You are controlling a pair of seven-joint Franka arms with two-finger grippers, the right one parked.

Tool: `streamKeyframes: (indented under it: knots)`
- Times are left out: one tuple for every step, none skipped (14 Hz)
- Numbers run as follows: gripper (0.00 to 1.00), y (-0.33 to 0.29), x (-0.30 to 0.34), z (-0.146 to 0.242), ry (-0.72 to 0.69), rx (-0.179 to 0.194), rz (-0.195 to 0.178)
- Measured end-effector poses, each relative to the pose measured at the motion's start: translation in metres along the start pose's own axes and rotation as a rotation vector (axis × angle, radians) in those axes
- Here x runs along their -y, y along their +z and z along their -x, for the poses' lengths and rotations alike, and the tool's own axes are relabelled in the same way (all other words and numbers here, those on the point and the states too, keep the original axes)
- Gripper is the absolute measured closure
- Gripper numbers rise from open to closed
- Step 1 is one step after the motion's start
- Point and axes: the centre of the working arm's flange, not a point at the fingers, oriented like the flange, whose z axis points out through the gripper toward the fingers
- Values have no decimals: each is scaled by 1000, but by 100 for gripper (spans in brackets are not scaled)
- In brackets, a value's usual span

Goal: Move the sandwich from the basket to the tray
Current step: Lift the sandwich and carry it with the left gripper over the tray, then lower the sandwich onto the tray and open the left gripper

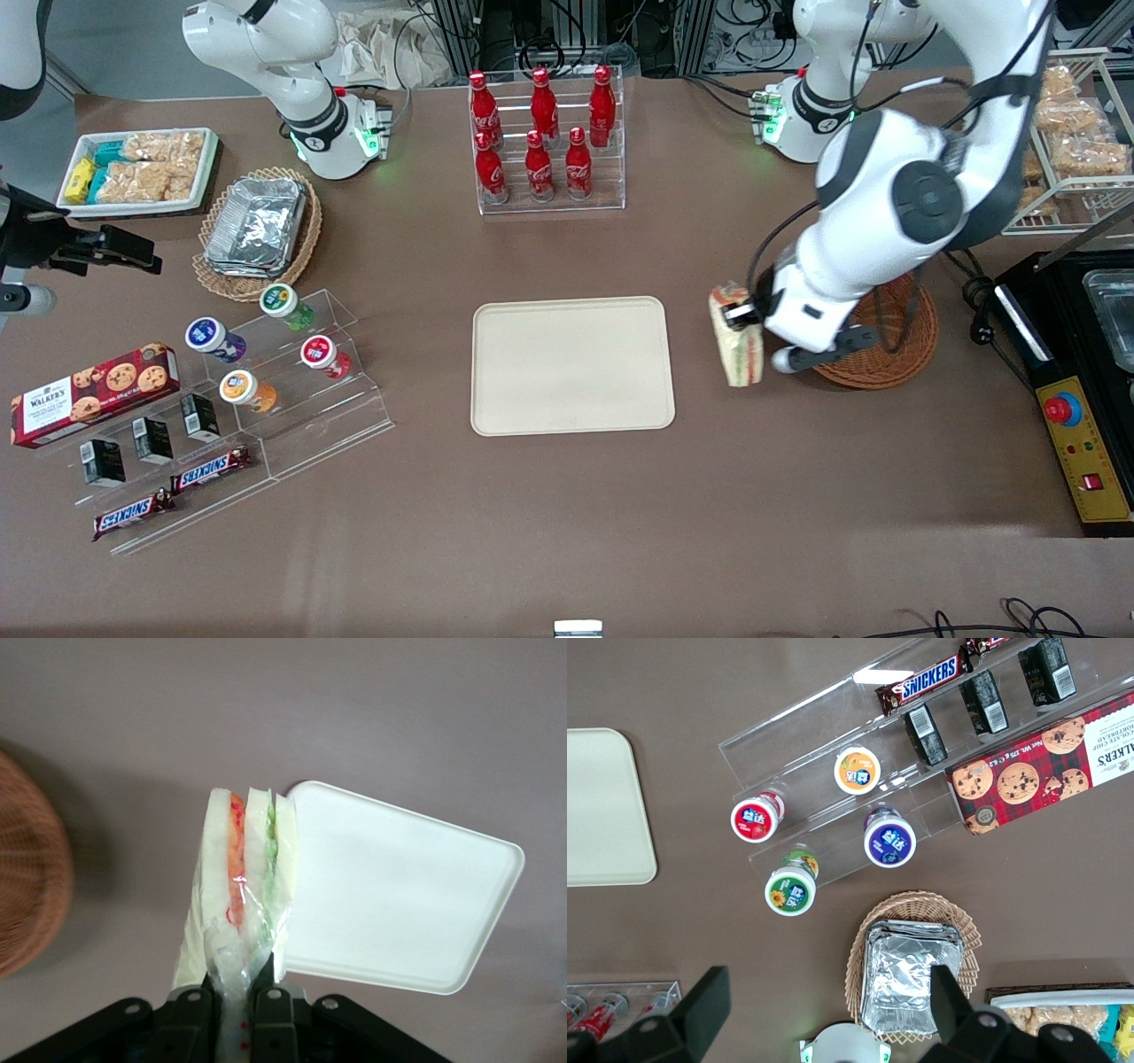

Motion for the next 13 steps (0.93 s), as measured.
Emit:
streamKeyframes:
  knots:
    - [84,19,-11,2,15,5,8]
    - [84,38,-20,3,29,10,16]
    - [84,59,-28,4,45,12,16]
    - [84,81,-33,3,65,6,8]
    - [84,103,-37,1,84,-1,-2]
    - [84,124,-41,2,99,2,-9]
    - [84,142,-43,4,109,13,-17]
    - [84,155,-45,6,121,18,-28]
    - [84,167,-45,7,134,18,-42]
    - [84,178,-46,8,143,17,-51]
    - [84,189,-48,11,146,19,-57]
    - [84,198,-50,14,152,18,-66]
    - [84,205,-51,16,160,12,-76]
